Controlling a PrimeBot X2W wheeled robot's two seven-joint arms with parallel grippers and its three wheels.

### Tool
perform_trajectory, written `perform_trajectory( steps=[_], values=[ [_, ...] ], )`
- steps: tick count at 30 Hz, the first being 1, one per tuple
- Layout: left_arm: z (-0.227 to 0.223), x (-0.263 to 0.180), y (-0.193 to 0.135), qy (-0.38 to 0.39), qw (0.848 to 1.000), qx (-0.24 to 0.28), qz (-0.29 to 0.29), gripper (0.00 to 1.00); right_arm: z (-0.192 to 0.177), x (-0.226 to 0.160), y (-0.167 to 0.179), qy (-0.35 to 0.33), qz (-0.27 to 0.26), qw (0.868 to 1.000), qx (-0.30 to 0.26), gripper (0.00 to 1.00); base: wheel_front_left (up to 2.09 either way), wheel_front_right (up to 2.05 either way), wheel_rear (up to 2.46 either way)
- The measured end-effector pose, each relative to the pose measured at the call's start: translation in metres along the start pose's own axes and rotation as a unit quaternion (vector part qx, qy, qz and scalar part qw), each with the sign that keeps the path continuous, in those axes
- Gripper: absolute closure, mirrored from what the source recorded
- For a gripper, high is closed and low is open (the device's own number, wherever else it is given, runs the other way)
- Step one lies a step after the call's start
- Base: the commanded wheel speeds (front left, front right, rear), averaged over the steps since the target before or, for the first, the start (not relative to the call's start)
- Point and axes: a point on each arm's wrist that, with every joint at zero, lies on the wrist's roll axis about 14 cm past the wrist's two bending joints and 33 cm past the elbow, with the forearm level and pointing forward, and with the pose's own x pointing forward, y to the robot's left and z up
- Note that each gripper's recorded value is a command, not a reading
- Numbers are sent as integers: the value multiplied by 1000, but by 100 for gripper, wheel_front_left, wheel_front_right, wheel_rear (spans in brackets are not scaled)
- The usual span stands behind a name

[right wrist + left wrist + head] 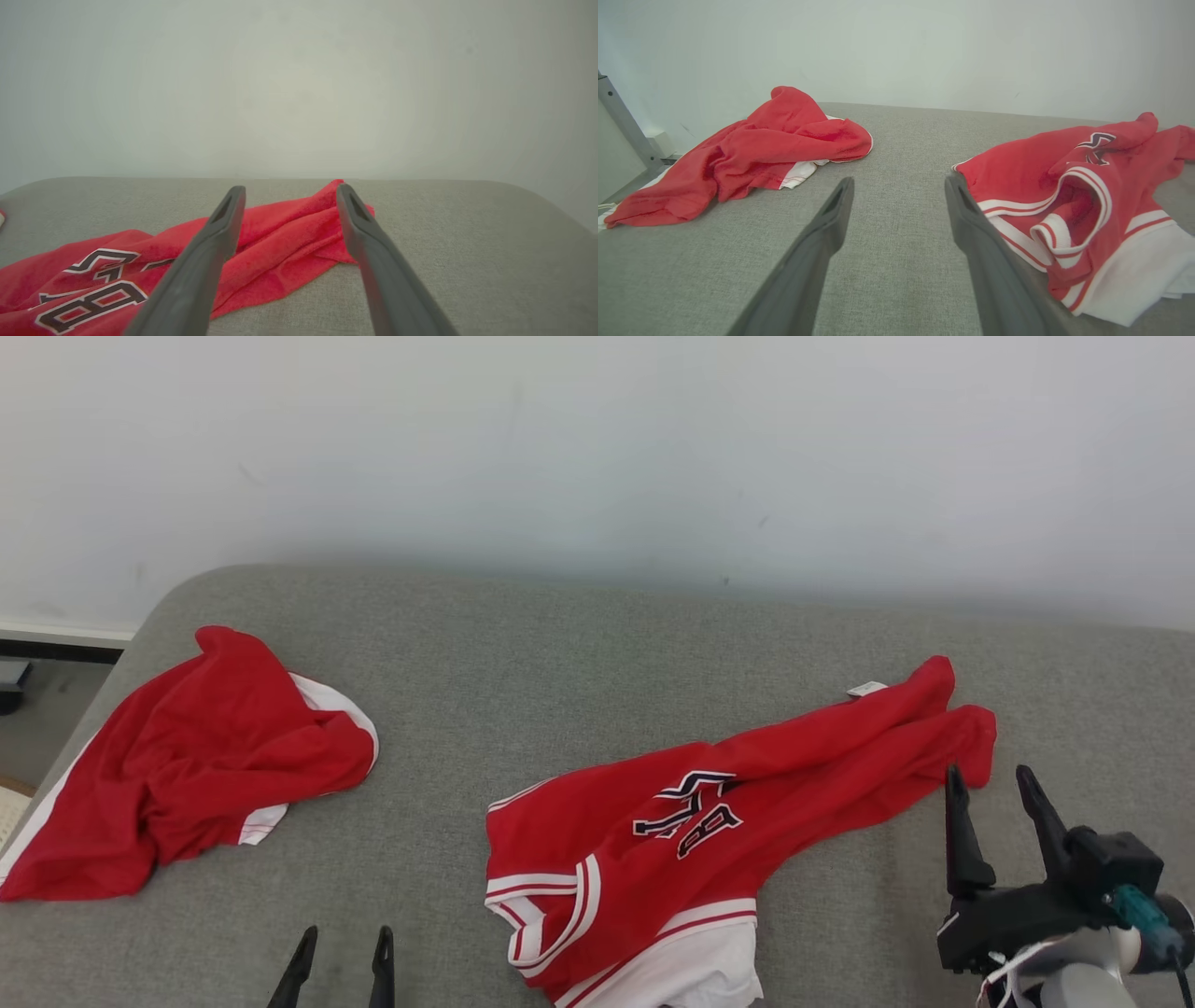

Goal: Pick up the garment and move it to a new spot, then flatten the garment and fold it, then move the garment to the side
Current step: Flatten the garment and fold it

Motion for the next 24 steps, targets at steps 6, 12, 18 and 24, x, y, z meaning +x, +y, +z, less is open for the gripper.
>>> perform_trajectory(
  steps=[6, 12, 18, 24],
  values=[
    [-21, 4, -25, 33, 999, -17, -32, 0, -17, -29, -4, 8, -28, 999, 18, 0, 0, 0, 0],
    [-51, -3, -56, 85, 993, -47, -68, 0, -28, -37, -8, 21, -42, 999, 27, 0, 0, 0, 0],
    [-81, -14, -96, 144, 979, -63, -129, 0, -34, -39, -10, 30, -47, 998, 32, 0, 0, 0, 0],
    [-91, -13, -128, 165, 968, -77, -173, 0, -36, -43, -14, 35, -55, 997, 36, 0, 0, 0, 0]
  ],
)
